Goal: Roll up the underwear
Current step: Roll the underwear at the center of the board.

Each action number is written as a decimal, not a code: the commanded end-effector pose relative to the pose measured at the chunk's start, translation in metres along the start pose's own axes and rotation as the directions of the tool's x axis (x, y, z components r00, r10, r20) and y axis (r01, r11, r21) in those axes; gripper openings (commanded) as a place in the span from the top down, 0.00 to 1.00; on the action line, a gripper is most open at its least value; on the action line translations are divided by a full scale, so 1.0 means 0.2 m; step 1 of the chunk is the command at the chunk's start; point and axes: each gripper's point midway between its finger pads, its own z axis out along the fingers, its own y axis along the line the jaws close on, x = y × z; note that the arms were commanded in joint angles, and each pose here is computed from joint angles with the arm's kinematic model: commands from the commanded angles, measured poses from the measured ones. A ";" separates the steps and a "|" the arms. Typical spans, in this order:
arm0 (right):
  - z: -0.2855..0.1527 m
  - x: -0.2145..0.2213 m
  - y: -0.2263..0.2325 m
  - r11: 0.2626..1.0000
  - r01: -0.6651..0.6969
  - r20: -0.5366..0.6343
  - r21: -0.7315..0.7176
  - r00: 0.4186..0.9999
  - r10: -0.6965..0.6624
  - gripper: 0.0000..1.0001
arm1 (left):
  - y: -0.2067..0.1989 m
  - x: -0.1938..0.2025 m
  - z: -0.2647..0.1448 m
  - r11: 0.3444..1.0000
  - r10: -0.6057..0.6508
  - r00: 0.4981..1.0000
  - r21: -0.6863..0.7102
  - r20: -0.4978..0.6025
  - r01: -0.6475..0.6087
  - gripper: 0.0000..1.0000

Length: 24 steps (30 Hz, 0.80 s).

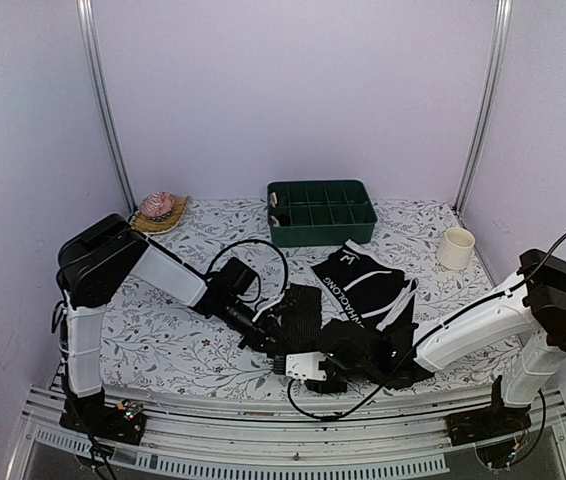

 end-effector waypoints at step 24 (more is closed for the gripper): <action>0.20 0.24 0.03 0.995 -0.087 -0.212 -0.053 0.974 0.074 0.69 | 0.12 0.26 -0.08 0.978 -0.162 0.977 -0.153 -0.136 0.141 0.97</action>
